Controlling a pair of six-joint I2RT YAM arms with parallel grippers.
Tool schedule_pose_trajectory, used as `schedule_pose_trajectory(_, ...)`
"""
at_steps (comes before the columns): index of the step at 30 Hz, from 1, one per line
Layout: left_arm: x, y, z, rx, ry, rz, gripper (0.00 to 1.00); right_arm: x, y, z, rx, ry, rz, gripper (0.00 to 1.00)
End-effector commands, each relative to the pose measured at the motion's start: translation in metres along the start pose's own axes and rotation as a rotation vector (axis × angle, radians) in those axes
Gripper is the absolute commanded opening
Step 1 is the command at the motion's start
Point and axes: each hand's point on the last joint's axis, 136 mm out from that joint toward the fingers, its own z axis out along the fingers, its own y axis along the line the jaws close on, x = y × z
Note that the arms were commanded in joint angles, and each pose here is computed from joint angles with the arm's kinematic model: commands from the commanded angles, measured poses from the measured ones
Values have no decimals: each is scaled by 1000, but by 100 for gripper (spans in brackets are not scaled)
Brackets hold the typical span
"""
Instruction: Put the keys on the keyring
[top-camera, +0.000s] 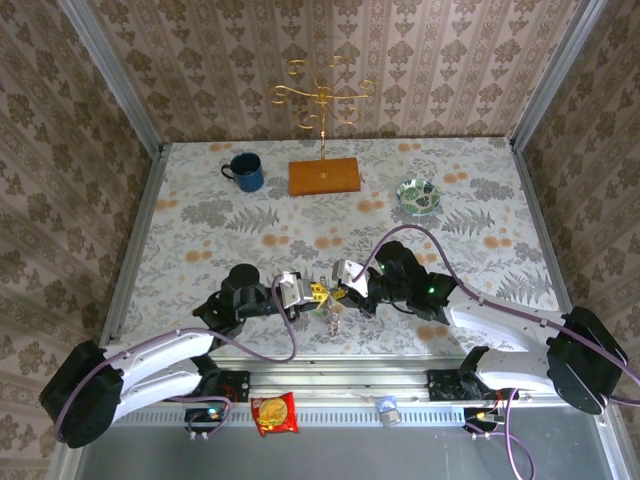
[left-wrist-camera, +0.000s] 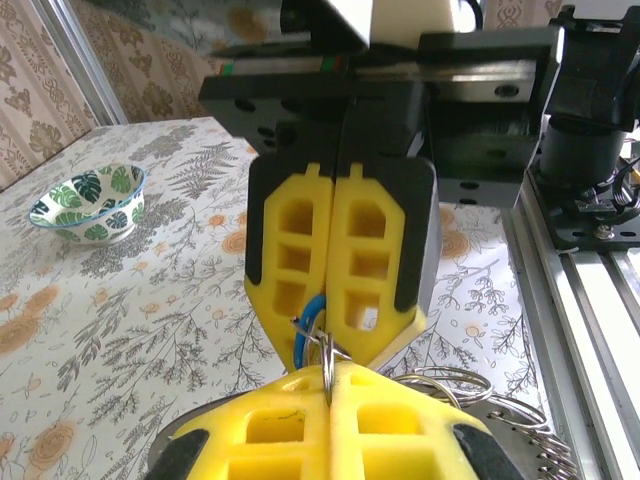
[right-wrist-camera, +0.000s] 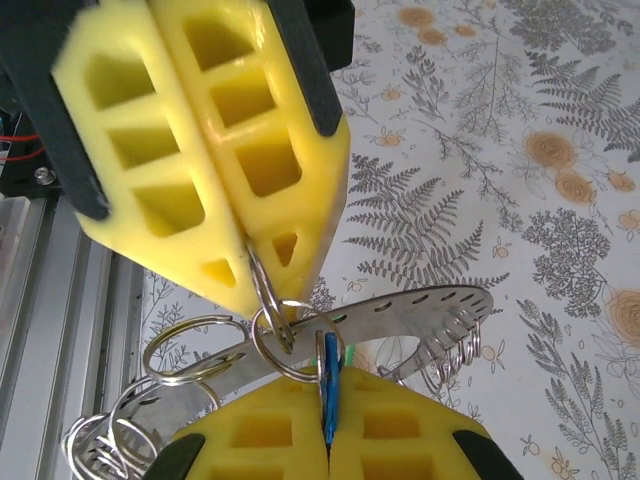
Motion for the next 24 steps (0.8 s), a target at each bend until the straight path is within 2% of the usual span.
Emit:
schedule_pose_trajectory(1,-6,1,-1,-6,-9,33,0,-19,2,-8,-6,-26,-42,1)
schedule_pose_trajectory(15,2,7,-3,-37,54,52,0,-25,0,-26,26,42,-91,0)
schedule_pose_trajectory(17,1,7,-3,-41,50,48,9,-28,0,-28,28,47,-98,0)
schedule_pose_trajectory(19,-2,8,-3,-47,38,47,24,-31,-1,-30,34,52,-105,0)
schedule_pose_trajectory(22,-5,12,-7,-82,21,31,38,-31,-6,-32,67,65,-109,0)
schedule_pose_trajectory(24,-8,17,-12,-128,4,13,44,-29,-11,-34,99,79,-110,0)
